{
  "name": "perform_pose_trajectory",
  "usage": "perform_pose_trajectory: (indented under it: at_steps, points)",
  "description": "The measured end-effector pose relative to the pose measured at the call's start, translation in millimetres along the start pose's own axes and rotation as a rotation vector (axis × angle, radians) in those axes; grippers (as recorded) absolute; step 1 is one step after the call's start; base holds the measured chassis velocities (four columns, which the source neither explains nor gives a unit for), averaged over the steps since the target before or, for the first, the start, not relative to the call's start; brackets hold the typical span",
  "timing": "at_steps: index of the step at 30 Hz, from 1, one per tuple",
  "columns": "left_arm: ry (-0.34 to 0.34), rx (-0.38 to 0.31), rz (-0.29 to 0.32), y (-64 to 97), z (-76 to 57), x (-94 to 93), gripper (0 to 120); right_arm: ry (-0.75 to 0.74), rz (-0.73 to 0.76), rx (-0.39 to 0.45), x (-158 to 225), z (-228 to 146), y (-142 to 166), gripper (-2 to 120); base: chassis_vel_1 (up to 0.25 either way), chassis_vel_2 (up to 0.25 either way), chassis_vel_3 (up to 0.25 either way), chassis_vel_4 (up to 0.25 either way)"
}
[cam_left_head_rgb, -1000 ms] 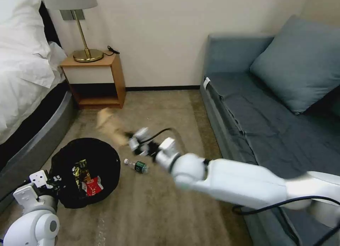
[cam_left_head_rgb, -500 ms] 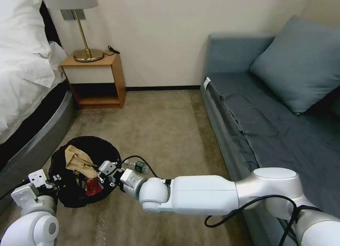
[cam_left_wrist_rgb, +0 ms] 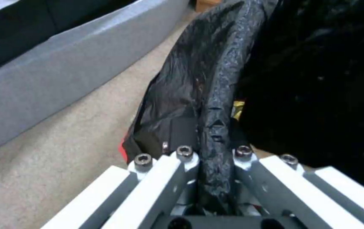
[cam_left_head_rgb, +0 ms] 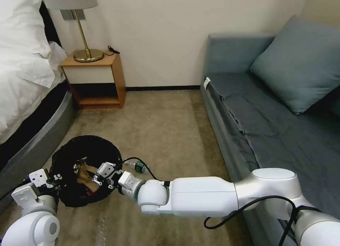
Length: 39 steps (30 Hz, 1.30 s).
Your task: Pick up the trash bin, then pick up the garbage on the floor and place it into the trash bin.
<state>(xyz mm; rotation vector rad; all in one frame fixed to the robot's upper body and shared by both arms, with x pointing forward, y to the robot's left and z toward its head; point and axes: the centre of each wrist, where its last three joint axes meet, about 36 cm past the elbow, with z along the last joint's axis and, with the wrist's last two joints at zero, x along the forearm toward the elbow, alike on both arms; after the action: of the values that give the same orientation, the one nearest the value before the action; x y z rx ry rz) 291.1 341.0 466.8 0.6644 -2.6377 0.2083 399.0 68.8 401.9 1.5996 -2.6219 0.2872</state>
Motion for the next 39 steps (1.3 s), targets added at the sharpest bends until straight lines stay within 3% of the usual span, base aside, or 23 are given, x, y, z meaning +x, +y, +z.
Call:
perform_pose_trajectory:
  at_steps: [7,10,12,17,22,31,39]
  points:
    - [0.001,0.002,0.000,0.2,-1.1,-3.4,2,-0.076,0.054,-0.046,4.5,-32.3,-9.0,77,0.000,0.000,0.000,0.000]
    - [-0.003,0.013,-0.007,4.2,-4.9,-7.4,2,-0.146,0.150,-0.084,22.2,-70.4,-38.9,92,0.000,0.000,0.000,0.000]
    - [-0.004,0.015,-0.009,5.2,-5.5,-8.0,2,-0.152,0.178,-0.087,28.7,-75.3,-46.9,95,0.000,0.000,0.000,0.000]
    - [-0.001,0.016,-0.010,6.2,-5.7,-9.4,2,-0.163,0.403,-0.117,94.6,-73.0,-93.1,100,0.000,0.000,0.000,0.000]
    - [0.013,0.016,-0.007,5.1,-1.8,-11.9,2,-0.178,0.604,-0.150,154.4,-73.3,-106.2,100,0.000,0.000,0.000,0.000]
    - [0.018,0.021,0.001,1.4,1.8,-16.7,2,-0.181,0.989,-0.129,247.1,-56.3,-89.0,100,0.000,0.000,0.000,0.000]
    - [0.013,0.020,-0.004,4.1,1.3,-20.0,2,-0.174,1.122,-0.078,277.9,-26.5,-42.6,100,0.000,0.000,0.000,0.000]
